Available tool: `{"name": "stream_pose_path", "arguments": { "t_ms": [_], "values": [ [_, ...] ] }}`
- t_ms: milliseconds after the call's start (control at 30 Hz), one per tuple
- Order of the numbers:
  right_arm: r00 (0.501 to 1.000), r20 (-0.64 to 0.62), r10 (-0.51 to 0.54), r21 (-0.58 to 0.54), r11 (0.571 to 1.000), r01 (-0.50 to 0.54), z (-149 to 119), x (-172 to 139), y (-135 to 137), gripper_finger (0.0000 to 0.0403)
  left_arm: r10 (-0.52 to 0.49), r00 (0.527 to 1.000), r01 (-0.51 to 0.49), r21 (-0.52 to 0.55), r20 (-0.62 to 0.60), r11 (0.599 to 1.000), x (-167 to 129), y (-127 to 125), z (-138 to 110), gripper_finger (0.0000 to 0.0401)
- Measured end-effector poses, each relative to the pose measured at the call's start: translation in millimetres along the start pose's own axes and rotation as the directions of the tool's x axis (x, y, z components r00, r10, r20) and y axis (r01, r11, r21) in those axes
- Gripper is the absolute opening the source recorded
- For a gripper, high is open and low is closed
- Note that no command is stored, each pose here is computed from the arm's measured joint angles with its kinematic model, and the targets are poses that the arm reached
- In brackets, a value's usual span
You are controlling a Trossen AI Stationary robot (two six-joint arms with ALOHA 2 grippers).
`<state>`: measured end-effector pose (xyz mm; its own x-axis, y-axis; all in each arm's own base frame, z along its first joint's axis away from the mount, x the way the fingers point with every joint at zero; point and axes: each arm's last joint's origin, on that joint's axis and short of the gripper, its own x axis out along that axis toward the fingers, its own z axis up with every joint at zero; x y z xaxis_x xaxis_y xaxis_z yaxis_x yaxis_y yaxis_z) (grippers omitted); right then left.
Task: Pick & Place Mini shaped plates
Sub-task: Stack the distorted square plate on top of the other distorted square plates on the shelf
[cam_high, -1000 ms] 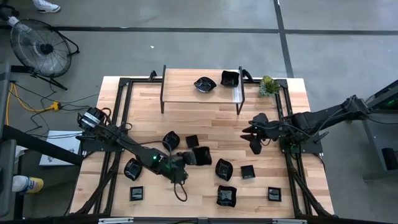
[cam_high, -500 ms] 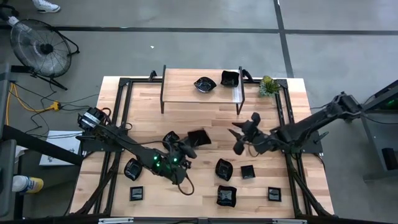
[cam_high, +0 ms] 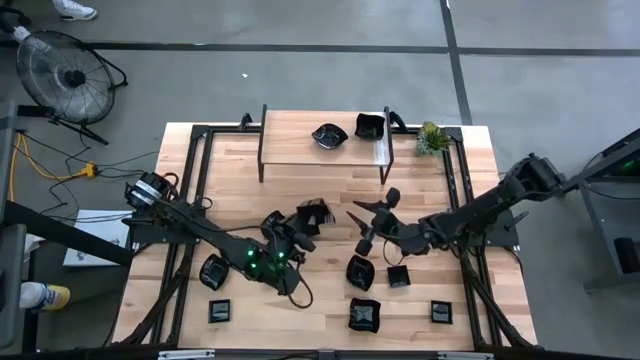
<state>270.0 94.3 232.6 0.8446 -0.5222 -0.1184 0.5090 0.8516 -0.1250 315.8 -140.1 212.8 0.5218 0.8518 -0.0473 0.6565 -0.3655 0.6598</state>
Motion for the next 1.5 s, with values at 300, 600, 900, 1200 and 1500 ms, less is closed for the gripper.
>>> {"name": "stream_pose_path", "arguments": {
  "t_ms": [300, 600, 900, 1200, 1500],
  "values": [
    [0.998, 0.039, -0.039, 0.009, 0.999, 0.039, 4, 8, 9, 0.0142, -0.069, 0.995, 0.071, 0.024, -0.074, 0.997, 30, -5, -5, 0.0],
    [0.996, 0.072, -0.051, 0.044, 0.998, 0.048, -3, 37, 3, 0.0142, -0.079, 0.994, 0.081, 0.031, -0.072, 0.996, 34, -7, -5, 0.0],
    [0.996, 0.085, 0.0, 0.07, 0.998, -0.006, -2, 49, -5, 0.0142, -0.079, 0.994, 0.082, 0.032, -0.071, 0.996, 34, -7, -5, 0.0],
    [0.996, 0.087, 0.019, 0.073, 0.997, -0.025, -2, 53, -9, 0.0142, -0.08, 0.995, 0.082, 0.032, -0.065, 0.996, 35, -7, -5, 0.0],
    [0.997, 0.083, -0.002, 0.059, 0.998, -0.003, -2, 55, -12, 0.0142, -0.102, 0.993, 0.103, 0.03, -0.058, 0.994, 45, -9, -6, 0.0]
  ]
}}
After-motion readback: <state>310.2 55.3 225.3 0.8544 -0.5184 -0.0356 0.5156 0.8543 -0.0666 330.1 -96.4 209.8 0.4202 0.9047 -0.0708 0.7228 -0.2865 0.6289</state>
